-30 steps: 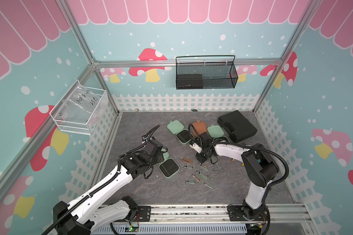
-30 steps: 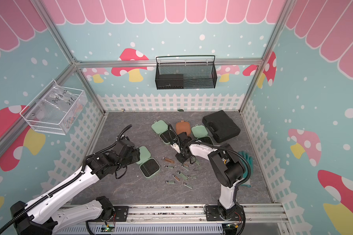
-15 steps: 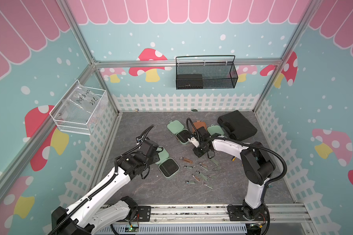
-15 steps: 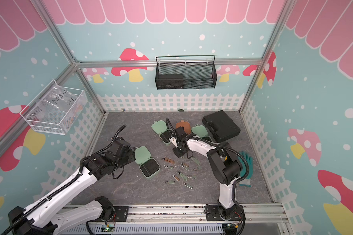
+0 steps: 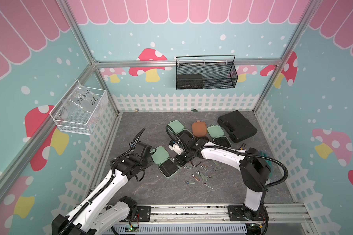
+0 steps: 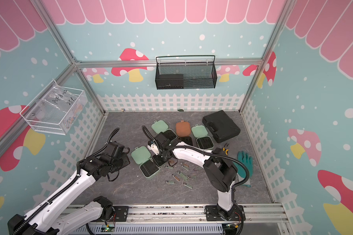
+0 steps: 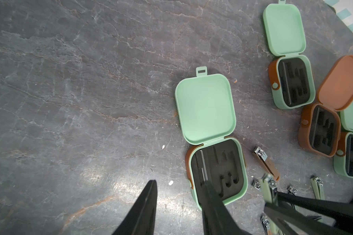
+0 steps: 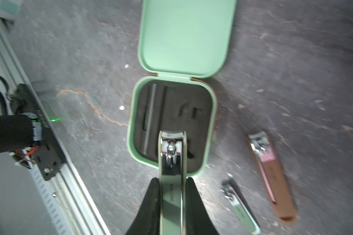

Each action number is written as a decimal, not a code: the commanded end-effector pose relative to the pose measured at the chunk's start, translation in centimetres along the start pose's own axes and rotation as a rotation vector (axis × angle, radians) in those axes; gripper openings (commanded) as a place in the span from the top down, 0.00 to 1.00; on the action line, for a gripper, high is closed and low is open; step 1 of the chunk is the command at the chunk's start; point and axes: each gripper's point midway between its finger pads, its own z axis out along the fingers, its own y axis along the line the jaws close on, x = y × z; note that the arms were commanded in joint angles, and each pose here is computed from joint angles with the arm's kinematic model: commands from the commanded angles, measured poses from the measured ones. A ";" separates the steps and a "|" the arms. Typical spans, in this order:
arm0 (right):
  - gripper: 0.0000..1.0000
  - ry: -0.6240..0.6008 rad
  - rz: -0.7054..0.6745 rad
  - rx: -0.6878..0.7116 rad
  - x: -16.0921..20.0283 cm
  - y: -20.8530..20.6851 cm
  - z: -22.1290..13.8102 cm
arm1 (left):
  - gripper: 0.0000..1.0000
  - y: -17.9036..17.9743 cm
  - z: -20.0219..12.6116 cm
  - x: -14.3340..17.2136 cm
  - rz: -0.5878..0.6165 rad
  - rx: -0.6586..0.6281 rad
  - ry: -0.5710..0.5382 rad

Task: Organize nail clipper sets
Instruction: Place the nail clipper in the storage box.

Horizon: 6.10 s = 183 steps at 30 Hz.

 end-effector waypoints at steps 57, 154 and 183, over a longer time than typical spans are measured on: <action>1.00 0.054 0.182 0.165 0.3 -2.0 7.5 | 0.62 0.9 0.3 1.1 0.026 -0.003 0.043; 0.68 0.035 0.147 -0.025 -1.2 0.5 6.0 | 0.68 -1.1 2.9 2.8 0.043 0.049 0.146; 0.69 0.054 0.189 -0.072 0.2 0.5 7.4 | 0.71 -1.5 4.0 3.4 0.043 0.063 0.175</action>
